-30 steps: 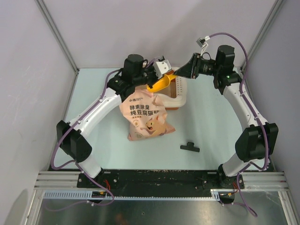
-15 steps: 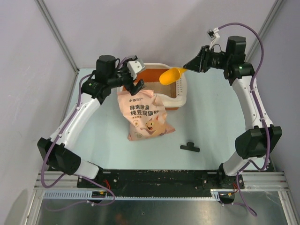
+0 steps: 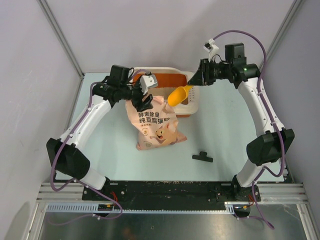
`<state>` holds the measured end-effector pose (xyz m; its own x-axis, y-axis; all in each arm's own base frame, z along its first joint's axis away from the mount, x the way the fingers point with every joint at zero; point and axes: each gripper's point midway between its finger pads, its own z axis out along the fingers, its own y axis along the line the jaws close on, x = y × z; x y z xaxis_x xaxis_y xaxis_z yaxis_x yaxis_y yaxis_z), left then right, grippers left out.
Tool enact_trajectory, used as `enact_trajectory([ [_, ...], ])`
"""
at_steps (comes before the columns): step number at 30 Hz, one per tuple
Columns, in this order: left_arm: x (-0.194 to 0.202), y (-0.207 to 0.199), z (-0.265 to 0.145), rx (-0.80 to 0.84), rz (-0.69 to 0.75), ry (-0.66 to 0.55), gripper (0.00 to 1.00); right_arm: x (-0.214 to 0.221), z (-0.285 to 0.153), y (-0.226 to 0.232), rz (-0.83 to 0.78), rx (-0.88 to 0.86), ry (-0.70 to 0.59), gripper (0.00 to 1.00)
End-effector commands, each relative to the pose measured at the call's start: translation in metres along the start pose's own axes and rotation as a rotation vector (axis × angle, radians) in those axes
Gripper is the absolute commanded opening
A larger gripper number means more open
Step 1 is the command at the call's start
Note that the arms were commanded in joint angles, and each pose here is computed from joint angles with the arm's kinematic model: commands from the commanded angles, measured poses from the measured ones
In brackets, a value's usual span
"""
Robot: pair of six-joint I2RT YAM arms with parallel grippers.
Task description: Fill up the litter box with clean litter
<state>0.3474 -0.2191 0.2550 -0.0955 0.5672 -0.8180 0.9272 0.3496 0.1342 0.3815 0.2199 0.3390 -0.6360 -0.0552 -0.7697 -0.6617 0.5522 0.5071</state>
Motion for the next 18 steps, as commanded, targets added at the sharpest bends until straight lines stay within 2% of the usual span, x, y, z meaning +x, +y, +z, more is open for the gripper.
enact_trajectory([
  [1, 0.003, -0.010, -0.007, 0.044, 0.062, 0.009, 0.67, -0.015, -0.009, 0.010, 0.000, 0.018, -0.033, 0.00],
  [6, 0.007, -0.015, -0.007, 0.080, 0.116, 0.017, 0.45, -0.018, -0.004, 0.019, 0.041, -0.014, -0.027, 0.00],
  [7, 0.007, -0.016, -0.007, 0.087, 0.123, 0.013, 0.33, -0.017, 0.000, 0.020, 0.044, -0.019, -0.018, 0.00],
  [9, 0.000, -0.016, -0.009, 0.089, 0.126, -0.005, 0.19, -0.016, 0.000, 0.024, 0.055, -0.022, -0.007, 0.00],
  [10, -0.001, -0.016, -0.010, 0.088, 0.122, -0.006, 0.08, -0.014, 0.001, 0.027, 0.055, -0.024, 0.000, 0.00],
  [11, -0.004, -0.015, -0.011, 0.083, 0.121, -0.011, 0.03, -0.011, 0.001, 0.027, 0.059, -0.012, 0.009, 0.00],
  [12, -0.006, -0.015, -0.012, 0.080, 0.119, -0.015, 0.00, -0.007, 0.003, 0.027, 0.055, -0.013, 0.022, 0.00],
  [18, -0.026, -0.027, -0.028, 0.084, 0.089, -0.077, 0.00, 0.009, 0.003, 0.032, 0.079, 0.009, 0.059, 0.00],
])
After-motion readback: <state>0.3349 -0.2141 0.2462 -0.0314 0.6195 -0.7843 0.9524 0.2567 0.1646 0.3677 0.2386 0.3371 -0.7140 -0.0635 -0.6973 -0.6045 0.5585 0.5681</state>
